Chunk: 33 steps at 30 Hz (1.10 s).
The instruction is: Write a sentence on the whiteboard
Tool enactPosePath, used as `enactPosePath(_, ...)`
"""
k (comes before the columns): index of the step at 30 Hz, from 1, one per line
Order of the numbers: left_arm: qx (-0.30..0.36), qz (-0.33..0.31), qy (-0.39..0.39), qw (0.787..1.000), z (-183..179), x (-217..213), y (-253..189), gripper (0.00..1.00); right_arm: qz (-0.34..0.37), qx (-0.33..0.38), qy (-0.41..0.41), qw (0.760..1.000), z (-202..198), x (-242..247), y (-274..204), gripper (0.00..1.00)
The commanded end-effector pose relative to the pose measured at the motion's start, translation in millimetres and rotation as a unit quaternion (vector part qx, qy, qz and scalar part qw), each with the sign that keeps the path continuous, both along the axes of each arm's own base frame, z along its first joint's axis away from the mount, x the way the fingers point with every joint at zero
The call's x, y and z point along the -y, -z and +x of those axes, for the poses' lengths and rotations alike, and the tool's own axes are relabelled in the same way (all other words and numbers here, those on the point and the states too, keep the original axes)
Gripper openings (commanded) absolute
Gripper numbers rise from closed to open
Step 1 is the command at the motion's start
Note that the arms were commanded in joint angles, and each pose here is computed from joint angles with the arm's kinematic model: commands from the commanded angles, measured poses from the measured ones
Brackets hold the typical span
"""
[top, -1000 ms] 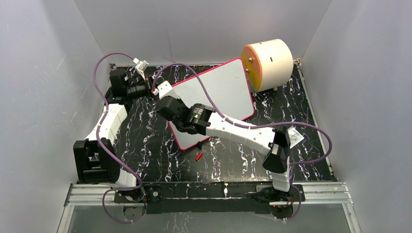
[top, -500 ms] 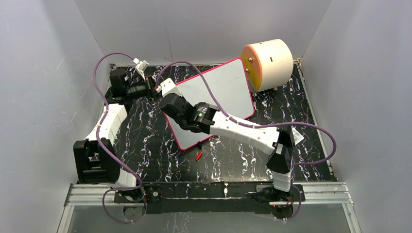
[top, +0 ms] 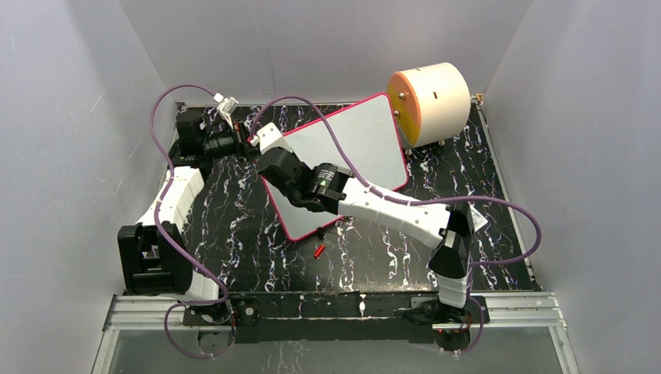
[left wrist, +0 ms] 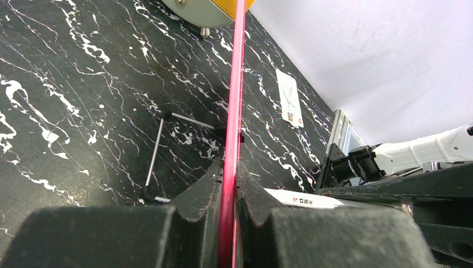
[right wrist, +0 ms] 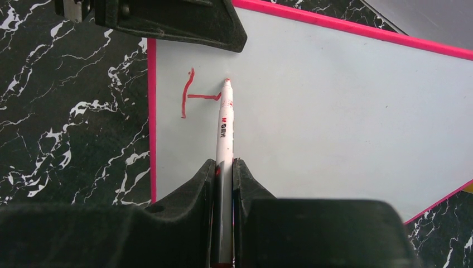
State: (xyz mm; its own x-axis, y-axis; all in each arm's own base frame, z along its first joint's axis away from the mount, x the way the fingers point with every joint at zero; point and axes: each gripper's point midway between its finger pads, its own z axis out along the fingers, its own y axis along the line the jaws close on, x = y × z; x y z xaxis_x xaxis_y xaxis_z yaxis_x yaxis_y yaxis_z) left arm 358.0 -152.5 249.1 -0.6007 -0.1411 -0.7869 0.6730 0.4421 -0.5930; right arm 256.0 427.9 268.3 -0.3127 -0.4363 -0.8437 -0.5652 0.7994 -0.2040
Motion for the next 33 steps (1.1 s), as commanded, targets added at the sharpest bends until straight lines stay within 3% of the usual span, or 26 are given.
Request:
enactPosePath(1, -0.021, 0.006, 0.000, 1.000, -8.9, 3.9, 2.7, 0.00, 0.043, 0.023, 0.004, 0.999, 5.1, -5.0, -33.3, 0.00)
enactPosePath(33, -0.018, 0.007, 0.000, 1.000, -9.4, 3.9, 1.5, 0.00, -0.005, -0.027, 0.000, 1.000, 2.6, -1.8, 1.3, 0.00)
